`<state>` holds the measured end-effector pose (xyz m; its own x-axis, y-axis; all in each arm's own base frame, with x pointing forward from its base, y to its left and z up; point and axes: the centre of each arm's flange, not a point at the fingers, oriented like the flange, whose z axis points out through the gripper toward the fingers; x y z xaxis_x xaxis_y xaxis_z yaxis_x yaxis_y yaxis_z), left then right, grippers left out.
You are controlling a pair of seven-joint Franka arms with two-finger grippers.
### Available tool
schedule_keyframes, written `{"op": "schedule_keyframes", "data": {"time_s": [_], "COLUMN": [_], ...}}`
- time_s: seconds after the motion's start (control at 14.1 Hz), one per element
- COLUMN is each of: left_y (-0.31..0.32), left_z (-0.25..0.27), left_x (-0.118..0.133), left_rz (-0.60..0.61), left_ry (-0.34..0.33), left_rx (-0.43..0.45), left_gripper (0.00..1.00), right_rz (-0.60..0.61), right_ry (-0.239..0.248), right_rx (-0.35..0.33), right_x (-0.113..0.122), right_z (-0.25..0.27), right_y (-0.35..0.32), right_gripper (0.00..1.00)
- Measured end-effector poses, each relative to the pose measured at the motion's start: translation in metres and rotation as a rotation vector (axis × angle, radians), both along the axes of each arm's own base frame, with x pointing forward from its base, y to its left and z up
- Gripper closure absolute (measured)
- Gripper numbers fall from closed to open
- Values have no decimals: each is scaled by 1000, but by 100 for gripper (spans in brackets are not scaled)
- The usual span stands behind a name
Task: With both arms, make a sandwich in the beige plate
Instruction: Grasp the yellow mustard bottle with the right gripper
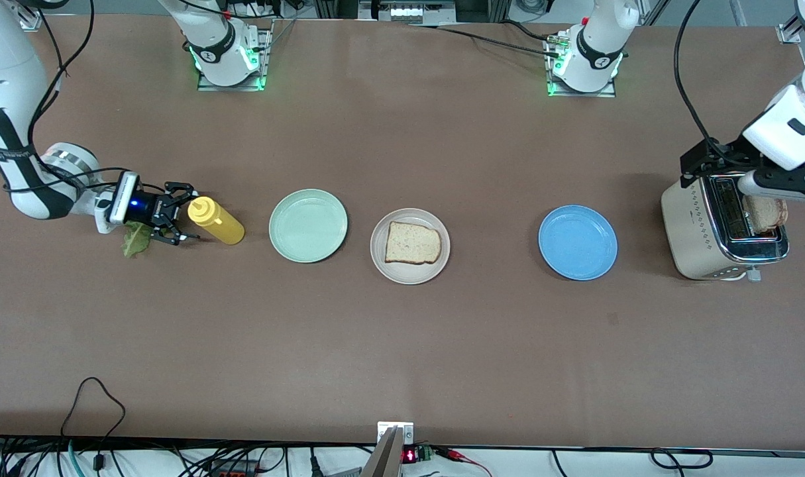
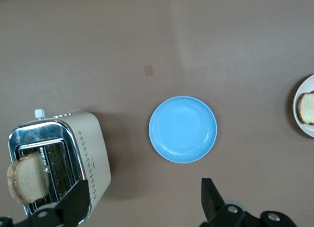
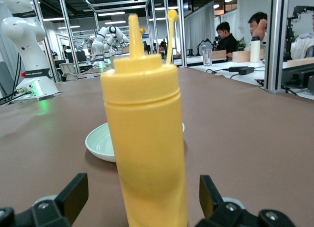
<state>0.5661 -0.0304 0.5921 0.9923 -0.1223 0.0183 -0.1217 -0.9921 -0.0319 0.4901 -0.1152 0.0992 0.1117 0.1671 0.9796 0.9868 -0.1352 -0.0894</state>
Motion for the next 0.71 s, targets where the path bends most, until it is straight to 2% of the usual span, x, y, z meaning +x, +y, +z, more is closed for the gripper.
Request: {"op": "schedule_keyframes", "data": {"time_s": [0.28, 0.71], "left_y": [-2, -5], "left_z": [-7, -7], "left_x": [1, 0], "left_rz": [0, 1], "left_ry": [13, 13], "left_rx": [1, 0], "left_gripper": [0, 0], "right_rz": [15, 75], "right_ry": [-46, -35], "right_rx": [25, 79], "right_x": [8, 12], "right_z": [-1, -11], "right_y": [16, 62], "right_gripper": [0, 0]}}
